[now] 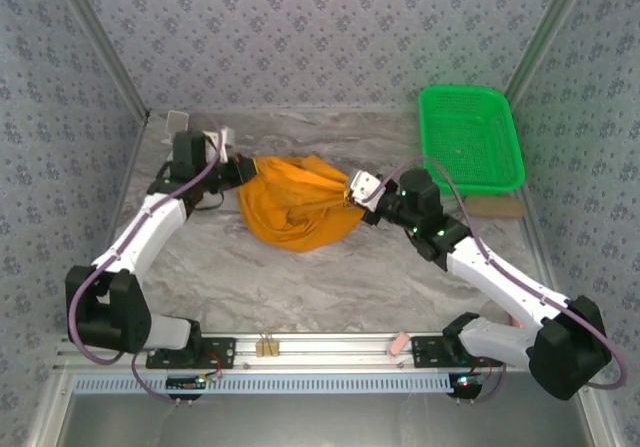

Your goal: Fold the inside-out t-shirt

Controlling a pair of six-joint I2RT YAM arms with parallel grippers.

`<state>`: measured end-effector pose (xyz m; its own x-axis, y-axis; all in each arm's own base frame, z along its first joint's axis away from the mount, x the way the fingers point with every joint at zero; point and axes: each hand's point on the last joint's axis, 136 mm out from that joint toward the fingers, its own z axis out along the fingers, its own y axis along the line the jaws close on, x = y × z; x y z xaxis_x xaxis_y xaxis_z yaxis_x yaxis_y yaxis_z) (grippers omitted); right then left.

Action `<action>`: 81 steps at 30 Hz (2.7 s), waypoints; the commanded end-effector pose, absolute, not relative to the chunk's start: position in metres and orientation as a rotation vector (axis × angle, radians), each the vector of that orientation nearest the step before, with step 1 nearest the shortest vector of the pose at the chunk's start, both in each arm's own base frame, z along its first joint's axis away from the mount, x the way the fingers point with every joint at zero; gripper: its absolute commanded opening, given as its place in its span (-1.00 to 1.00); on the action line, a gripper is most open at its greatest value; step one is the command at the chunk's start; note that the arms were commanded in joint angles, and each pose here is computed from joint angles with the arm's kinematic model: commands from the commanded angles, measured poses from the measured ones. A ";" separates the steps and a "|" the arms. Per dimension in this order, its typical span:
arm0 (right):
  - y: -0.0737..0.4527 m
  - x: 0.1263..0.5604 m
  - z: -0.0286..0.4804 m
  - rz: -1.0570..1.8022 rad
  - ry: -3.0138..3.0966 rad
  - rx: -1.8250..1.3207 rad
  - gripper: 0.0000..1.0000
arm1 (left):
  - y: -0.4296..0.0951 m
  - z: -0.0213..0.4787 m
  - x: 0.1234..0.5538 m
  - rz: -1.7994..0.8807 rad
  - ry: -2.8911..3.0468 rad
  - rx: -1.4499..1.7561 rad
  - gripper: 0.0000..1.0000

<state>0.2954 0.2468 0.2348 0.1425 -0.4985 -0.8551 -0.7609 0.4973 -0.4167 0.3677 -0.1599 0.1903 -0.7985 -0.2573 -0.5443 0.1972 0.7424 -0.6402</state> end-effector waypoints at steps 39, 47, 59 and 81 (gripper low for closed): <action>0.196 0.294 0.041 0.239 2.679 -0.059 -0.51 | -0.215 0.093 0.302 -0.479 2.630 0.289 -0.83; 0.212 0.284 0.088 0.385 2.661 -0.017 -0.02 | -0.219 0.105 0.268 -0.581 2.612 0.347 0.11; 0.230 0.294 0.065 0.192 2.577 0.304 -0.08 | -0.230 0.086 0.302 -0.401 2.616 0.418 0.17; 0.264 0.255 0.051 0.480 2.507 -0.204 -1.00 | -0.226 0.101 0.290 -0.709 2.704 0.198 0.16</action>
